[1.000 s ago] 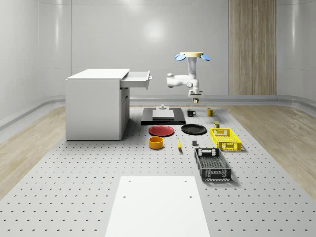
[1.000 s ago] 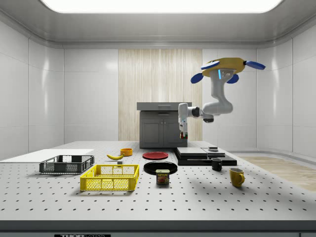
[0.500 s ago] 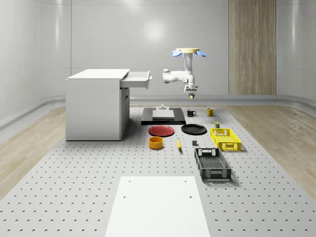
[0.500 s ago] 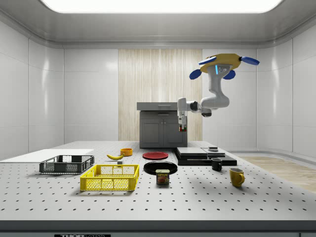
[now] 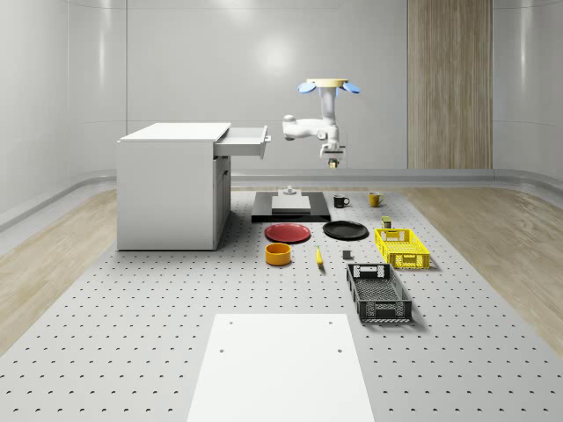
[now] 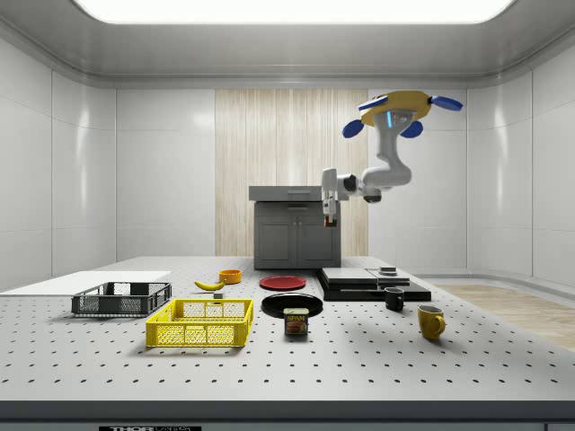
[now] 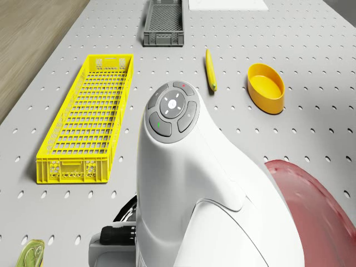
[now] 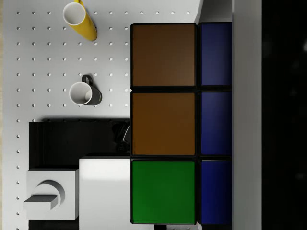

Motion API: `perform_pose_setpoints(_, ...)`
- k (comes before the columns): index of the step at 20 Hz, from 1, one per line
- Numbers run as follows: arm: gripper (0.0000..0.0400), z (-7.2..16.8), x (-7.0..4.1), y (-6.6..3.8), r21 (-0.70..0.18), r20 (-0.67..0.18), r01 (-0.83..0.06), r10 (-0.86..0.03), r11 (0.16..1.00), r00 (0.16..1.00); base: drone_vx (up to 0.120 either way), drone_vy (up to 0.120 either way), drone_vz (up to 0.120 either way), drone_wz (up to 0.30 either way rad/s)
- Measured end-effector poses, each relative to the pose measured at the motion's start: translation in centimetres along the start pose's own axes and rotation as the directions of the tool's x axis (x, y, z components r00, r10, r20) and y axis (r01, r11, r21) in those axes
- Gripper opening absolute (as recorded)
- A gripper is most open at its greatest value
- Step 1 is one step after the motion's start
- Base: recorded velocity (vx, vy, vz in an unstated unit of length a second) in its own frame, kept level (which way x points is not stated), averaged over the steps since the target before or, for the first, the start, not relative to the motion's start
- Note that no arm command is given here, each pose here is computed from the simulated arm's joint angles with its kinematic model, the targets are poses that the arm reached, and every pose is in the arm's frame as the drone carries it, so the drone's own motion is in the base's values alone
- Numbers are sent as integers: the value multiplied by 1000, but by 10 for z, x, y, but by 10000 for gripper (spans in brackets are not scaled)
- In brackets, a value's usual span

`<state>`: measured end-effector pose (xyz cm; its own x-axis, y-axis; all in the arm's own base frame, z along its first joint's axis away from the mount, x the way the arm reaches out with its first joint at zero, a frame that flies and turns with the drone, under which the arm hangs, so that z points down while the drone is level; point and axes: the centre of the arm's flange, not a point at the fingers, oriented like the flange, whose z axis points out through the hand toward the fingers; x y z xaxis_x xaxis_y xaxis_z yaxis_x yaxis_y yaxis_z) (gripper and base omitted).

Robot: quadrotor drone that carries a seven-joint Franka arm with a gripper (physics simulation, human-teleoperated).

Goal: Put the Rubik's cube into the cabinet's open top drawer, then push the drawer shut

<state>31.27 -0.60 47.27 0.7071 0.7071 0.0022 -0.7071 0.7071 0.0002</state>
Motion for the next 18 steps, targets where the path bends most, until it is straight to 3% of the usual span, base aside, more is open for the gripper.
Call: perform_pose_setpoints(18,325,0,0,0,0,0,0,0,1000,1000,0,-120,120,0)
